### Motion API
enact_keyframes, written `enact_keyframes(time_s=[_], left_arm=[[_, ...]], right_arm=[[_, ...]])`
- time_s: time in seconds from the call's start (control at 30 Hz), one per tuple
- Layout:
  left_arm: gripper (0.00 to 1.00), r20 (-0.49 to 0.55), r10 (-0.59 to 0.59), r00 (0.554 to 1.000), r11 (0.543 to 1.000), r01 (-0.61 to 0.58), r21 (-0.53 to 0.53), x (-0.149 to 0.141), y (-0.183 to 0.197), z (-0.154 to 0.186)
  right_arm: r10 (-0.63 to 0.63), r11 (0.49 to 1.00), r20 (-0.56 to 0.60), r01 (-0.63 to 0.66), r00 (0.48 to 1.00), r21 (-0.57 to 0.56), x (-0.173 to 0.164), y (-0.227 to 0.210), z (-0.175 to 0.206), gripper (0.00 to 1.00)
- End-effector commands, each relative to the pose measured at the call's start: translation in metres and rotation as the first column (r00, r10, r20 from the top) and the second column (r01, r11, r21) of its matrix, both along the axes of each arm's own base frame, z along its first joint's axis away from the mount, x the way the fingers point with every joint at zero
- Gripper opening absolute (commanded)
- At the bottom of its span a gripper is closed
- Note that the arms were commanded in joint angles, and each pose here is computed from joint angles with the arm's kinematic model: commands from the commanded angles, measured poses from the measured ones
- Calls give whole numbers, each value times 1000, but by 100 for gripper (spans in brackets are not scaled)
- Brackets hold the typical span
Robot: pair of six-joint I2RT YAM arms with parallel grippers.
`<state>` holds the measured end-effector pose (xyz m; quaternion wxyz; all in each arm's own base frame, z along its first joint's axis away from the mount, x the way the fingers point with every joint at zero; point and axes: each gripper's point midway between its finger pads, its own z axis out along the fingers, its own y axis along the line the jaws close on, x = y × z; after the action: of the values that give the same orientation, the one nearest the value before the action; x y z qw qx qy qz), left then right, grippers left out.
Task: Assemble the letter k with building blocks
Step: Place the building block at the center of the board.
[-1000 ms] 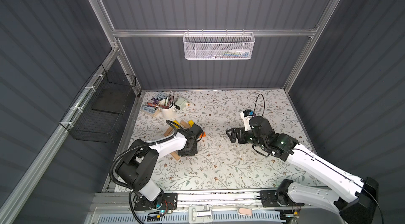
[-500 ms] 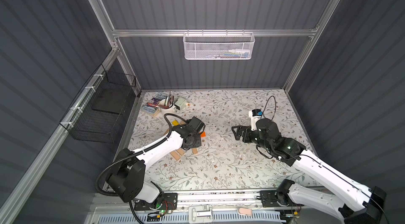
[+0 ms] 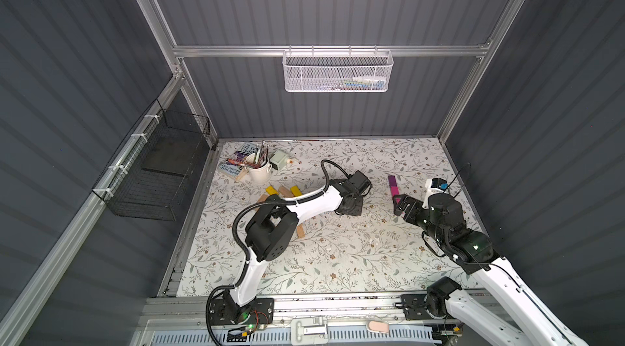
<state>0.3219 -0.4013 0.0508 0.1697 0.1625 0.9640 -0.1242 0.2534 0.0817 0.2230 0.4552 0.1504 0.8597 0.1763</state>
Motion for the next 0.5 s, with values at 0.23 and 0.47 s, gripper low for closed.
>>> enact_keyframes(time_s=[0.23,0.47], left_arm=[[29,-64,-76,995,997,78,17,6,-26,-35],[46,-35,-74,997,997,74,10,10,-27,-21]], right_arm=[[-61,998,-77,59,995,-35,-9,-14,-17,99],[-56,998,-84,54,995,-27,-2,-10,-13,99]])
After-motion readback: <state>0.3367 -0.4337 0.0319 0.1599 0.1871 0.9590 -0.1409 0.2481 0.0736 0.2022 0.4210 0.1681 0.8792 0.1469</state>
